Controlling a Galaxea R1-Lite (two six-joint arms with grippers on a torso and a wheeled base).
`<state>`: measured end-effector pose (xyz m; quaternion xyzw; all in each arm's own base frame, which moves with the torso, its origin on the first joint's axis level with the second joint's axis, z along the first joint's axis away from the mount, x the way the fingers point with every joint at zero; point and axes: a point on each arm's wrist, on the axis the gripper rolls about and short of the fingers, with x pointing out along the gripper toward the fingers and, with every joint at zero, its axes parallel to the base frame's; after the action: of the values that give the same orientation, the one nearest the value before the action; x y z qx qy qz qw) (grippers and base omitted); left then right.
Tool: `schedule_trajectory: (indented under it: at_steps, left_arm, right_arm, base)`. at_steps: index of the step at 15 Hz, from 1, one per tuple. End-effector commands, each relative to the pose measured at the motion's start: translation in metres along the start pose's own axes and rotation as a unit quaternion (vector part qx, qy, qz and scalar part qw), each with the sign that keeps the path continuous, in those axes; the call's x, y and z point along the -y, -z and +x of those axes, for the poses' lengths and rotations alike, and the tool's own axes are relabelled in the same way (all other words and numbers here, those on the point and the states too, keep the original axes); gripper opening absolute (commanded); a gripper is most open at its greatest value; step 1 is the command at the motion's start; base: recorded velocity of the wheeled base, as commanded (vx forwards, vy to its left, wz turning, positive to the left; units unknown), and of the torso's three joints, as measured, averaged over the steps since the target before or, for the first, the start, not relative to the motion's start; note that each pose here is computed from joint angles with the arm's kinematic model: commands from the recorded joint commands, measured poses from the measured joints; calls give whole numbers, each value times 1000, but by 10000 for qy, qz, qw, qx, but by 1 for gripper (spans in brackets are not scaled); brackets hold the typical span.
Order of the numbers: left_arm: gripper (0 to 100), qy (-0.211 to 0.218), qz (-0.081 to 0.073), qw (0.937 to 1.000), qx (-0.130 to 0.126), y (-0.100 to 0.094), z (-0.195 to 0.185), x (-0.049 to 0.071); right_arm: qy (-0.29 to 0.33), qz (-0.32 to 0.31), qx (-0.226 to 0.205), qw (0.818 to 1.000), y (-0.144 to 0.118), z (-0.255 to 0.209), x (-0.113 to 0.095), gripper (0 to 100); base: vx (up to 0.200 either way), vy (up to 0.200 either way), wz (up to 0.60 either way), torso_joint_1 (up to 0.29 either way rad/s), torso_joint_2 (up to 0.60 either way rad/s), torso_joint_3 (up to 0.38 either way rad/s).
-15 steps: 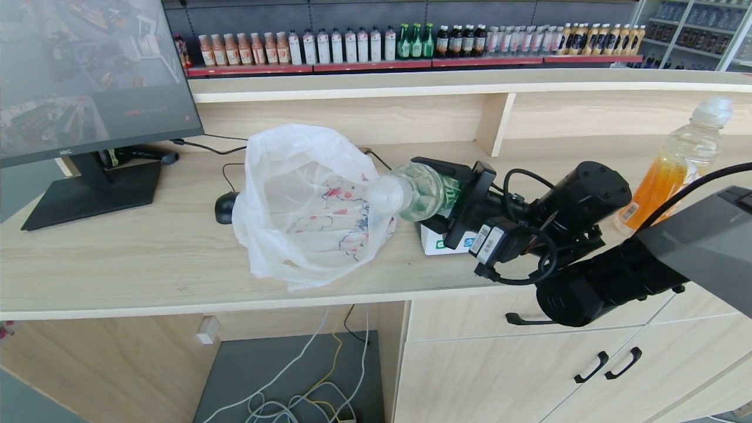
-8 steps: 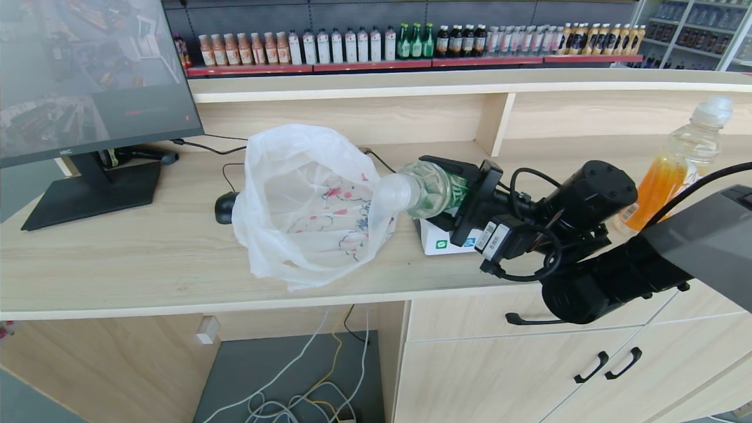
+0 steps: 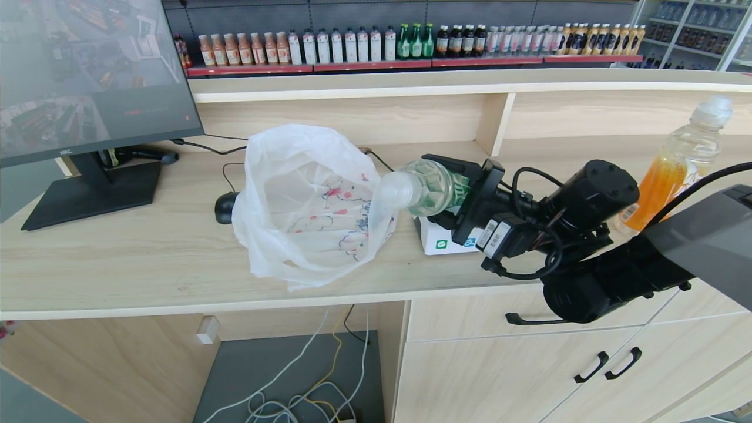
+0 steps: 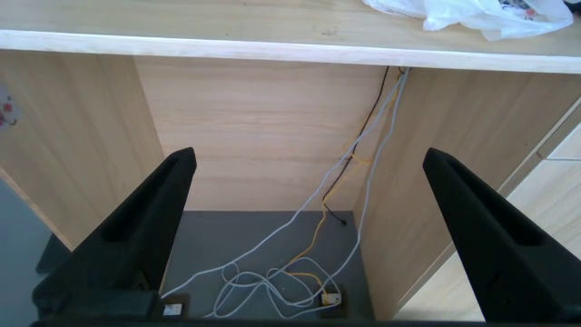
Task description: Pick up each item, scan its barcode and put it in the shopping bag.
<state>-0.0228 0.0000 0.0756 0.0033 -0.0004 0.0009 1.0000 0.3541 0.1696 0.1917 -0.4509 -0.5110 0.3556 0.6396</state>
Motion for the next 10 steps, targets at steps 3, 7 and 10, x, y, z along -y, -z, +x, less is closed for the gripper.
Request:
schedule_trajectory:
  at_steps: [3, 7, 10]
  left_arm:
    - [100, 1, -2, 10000, 3, 0, 0, 0]
    - [100, 1, -2, 10000, 3, 0, 0, 0]
    - [100, 1, 5, 10000, 3, 0, 0, 0]
  right_arm:
    - [0, -1, 8, 10000, -2, 0, 0, 0]
    - [12, 10, 43, 10000, -5, 3, 0, 0]
    - [227, -34, 42, 9997, -15, 5, 20, 0]
  base:
    - [0, 0, 0, 0, 0, 0]
    - [0, 0, 0, 0, 0, 0]
    - [0, 0, 0, 0, 0, 0]
